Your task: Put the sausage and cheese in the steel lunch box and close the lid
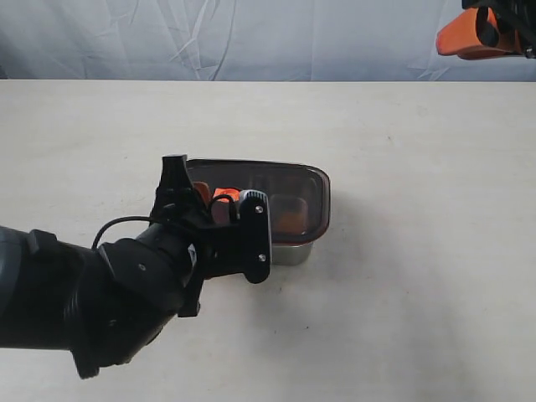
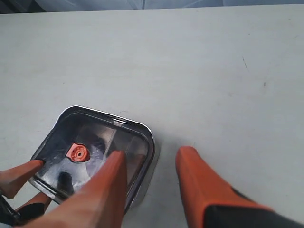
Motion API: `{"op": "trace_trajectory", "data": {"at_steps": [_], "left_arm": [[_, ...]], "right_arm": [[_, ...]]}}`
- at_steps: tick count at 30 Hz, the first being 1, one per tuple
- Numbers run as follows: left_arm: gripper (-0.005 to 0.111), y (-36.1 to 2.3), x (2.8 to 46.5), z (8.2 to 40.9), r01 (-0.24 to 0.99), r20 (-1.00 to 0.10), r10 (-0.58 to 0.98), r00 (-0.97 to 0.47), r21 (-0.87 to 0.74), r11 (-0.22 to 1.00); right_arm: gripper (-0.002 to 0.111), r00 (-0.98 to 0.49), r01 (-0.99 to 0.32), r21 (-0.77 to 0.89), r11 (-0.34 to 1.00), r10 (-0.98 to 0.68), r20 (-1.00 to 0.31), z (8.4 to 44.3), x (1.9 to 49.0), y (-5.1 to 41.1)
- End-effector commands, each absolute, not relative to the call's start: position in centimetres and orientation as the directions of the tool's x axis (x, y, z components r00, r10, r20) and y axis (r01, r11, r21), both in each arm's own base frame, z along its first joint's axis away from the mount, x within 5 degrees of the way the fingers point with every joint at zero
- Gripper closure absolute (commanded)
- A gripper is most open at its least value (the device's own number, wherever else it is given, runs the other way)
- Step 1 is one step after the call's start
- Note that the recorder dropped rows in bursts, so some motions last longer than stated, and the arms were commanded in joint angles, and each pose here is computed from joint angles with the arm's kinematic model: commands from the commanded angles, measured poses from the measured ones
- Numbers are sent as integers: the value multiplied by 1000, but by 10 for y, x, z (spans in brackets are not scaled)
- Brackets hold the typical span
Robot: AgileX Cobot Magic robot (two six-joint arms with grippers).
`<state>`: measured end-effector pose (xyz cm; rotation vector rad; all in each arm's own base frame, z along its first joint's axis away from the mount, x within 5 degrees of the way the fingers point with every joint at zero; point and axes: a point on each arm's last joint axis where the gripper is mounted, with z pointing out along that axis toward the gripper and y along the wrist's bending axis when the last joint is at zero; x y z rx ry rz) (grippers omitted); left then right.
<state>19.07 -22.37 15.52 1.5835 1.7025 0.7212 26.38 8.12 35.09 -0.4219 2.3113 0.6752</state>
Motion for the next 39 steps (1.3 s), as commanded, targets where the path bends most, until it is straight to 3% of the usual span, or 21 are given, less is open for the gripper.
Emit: {"op": "trace_trajectory", "data": {"at_steps": [1, 13, 20, 25, 29, 31, 33, 36, 39], "left_arm": [[47, -222, 189, 152, 619, -105, 994, -40, 778, 107], [47, -211, 189, 155, 598, -61, 987, -151, 789, 141], [47, -195, 179, 186, 596, -153, 952, -267, 749, 287], [48, -203, 175, 190, 655, -231, 952, -202, 691, 307], [73, -182, 181, 211, 472, -170, 932, -319, 825, 312], [92, -175, 182, 225, 386, -244, 902, -356, 841, 380], [106, -169, 181, 236, 352, -325, 871, -368, 819, 454], [106, -157, 183, 249, 310, -444, 799, -406, 755, 578], [106, -142, 188, 257, 305, -533, 714, -454, 660, 687]], "right_arm": [[72, -714, -469, 351, 810, -114, -691, 352, 262, 80], [72, -719, -472, 355, 807, -120, -684, 352, 261, 80], [72, -719, -472, 351, 809, -123, -684, 351, 261, 80], [72, -731, -477, 371, 797, -125, -670, 351, 259, 81], [72, -749, -480, 385, 788, -140, -647, 347, 256, 83], [73, -772, -465, 415, 782, -129, -622, 338, 254, 84], [84, -798, -438, 441, 783, -114, -591, 325, 252, 84], [110, -833, -379, 475, 794, -70, -548, 301, 248, 83], [108, -854, -332, 507, 795, -26, -519, 284, 244, 83]]}}
